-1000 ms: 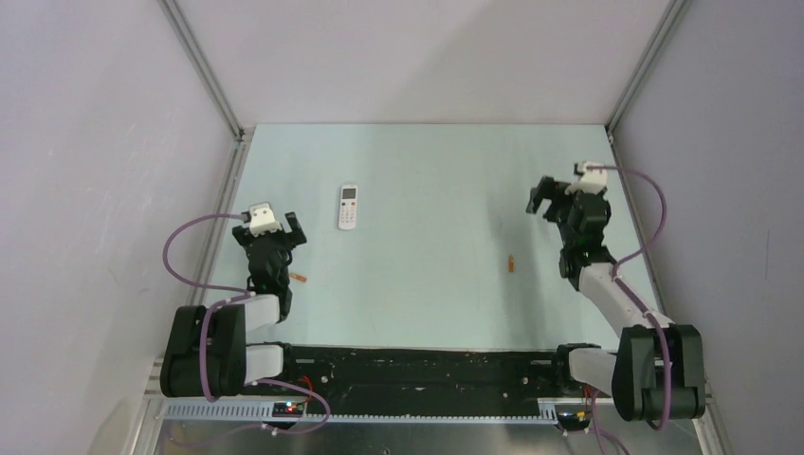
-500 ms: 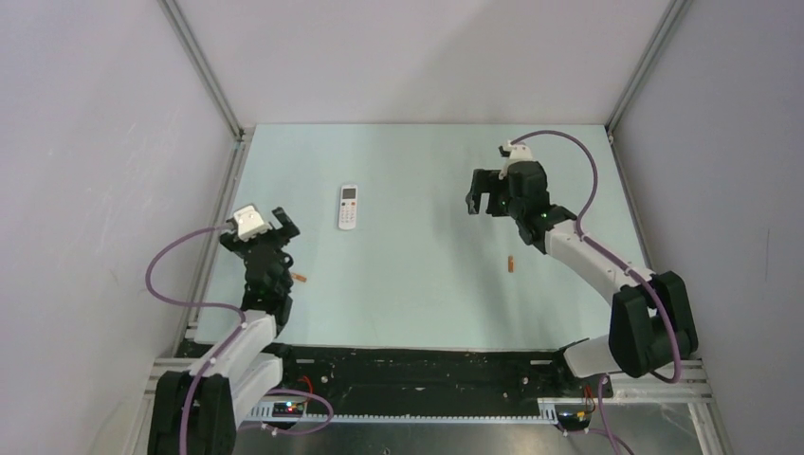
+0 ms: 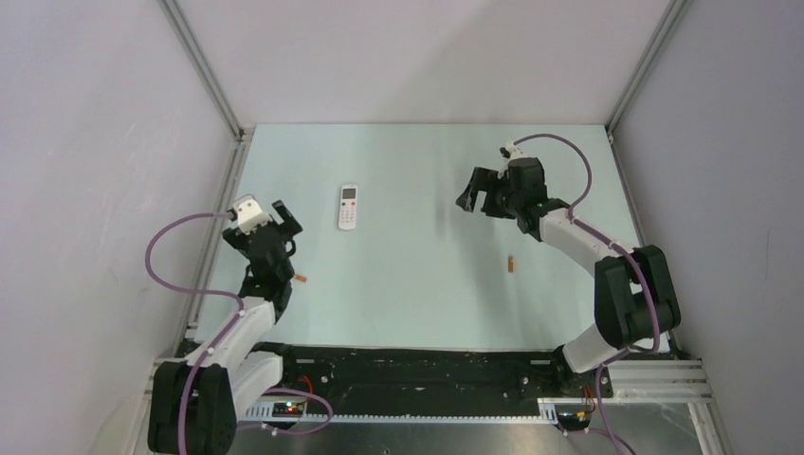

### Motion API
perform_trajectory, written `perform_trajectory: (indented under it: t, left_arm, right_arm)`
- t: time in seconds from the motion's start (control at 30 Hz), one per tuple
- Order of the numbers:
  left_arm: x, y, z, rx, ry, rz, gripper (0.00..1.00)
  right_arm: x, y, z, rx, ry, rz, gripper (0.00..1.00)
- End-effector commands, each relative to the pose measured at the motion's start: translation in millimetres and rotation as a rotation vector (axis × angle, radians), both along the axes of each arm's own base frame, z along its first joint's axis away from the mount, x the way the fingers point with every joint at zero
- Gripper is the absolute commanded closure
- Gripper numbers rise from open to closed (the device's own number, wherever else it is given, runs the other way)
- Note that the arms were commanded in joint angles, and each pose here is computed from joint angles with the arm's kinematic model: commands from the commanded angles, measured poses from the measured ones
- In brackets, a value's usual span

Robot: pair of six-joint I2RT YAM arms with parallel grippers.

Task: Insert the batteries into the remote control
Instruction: Pick up the remote control from the center of the board.

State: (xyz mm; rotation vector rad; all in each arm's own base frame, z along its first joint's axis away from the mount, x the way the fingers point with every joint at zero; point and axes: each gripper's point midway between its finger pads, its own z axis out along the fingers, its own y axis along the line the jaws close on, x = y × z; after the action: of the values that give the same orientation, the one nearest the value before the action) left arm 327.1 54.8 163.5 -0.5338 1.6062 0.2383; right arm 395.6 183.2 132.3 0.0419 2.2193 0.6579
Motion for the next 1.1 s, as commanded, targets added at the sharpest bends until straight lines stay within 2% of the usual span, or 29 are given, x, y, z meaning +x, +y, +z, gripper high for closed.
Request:
perform_trajectory:
  t: [0.0, 0.17, 0.2, 0.23, 0.27, 0.3, 0.37, 0.43, 0.47, 0.5, 0.53, 0.57, 0.6, 0.63, 0.67, 1.07]
  left_arm:
    - [2.9, 11.3, 11.2, -0.040, -0.023, 0.078, 0.02]
    - [7.1, 11.3, 7.0, -0.040, 0.029, 0.083, 0.02]
    - [7.0, 11.6, 5.9, -0.047, 0.035, 0.088, 0.02]
    - [6.2, 12.5, 6.2, -0.054, 0.032, 0.092, 0.02]
    - [5.1, 12.4, 4.2, -0.067, 0.032, 0.095, 0.02]
    - [4.0, 12.7, 6.2, -0.077, 0.021, 0.093, 0.02]
    - [-0.9, 13.5, 3.5, -0.100, 0.009, 0.096, 0.02]
    - [-5.8, 14.2, 6.3, -0.115, -0.013, 0.098, 0.02]
    - [-7.2, 14.3, 7.3, -0.121, -0.022, 0.099, 0.02]
    - [-10.9, 14.8, 7.7, -0.126, -0.034, 0.102, 0.02]
    - [-12.6, 15.8, 8.1, -0.135, -0.044, 0.110, 0.02]
    - [-14.6, 16.3, 7.7, -0.138, -0.050, 0.115, 0.02]
    - [-15.4, 18.0, 7.7, -0.142, -0.054, 0.125, 0.02]
    - [-15.3, 18.8, 6.8, -0.144, -0.053, 0.129, 0.02]
    - [-14.9, 19.8, 6.6, -0.147, -0.053, 0.131, 0.02]
    - [-7.7, 19.0, -2.5, -0.190, -0.032, 0.100, 0.02]
  right_arm:
    - [20.0, 25.2, 23.0, 0.041, -0.039, -0.009, 0.00]
    - [19.5, 86.5, 23.2, -0.081, -0.050, 0.011, 0.00]
    - [23.5, 92.1, 10.4, -0.122, -0.037, -0.009, 0.00]
    - [25.1, 109.3, 22.0, -0.133, -0.059, -0.009, 0.00]
    - [21.1, 126.3, 5.6, -0.162, -0.032, 0.013, 0.00]
    - [28.9, 137.1, 20.4, -0.156, -0.049, -0.004, 0.00]
    - [33.4, 167.3, 19.1, -0.171, -0.036, 0.006, 0.00]
    - [40.1, 199.5, -1.2, -0.207, -0.015, 0.018, 0.00]
    - [42.0, 218.3, 15.2, -0.189, -0.040, 0.030, 0.00]
    - [46.4, 226.8, -6.8, -0.214, -0.016, 0.021, 0.00]
    - [51.2, 242.6, 10.7, -0.186, -0.040, 0.024, 0.00]
    - [54.2, 250.3, -12.6, -0.200, -0.006, 0.022, 0.02]
    - [59.0, 262.8, 3.6, -0.162, -0.018, 0.016, 0.02]
    - [61.7, 268.5, -19.8, -0.180, 0.010, 0.016, 0.03]
    - [66.4, 277.4, -5.1, -0.144, -0.004, 0.004, 0.03]
    - [76.7, 309.4, -45.5, -0.060, 0.025, -0.037, 0.05]
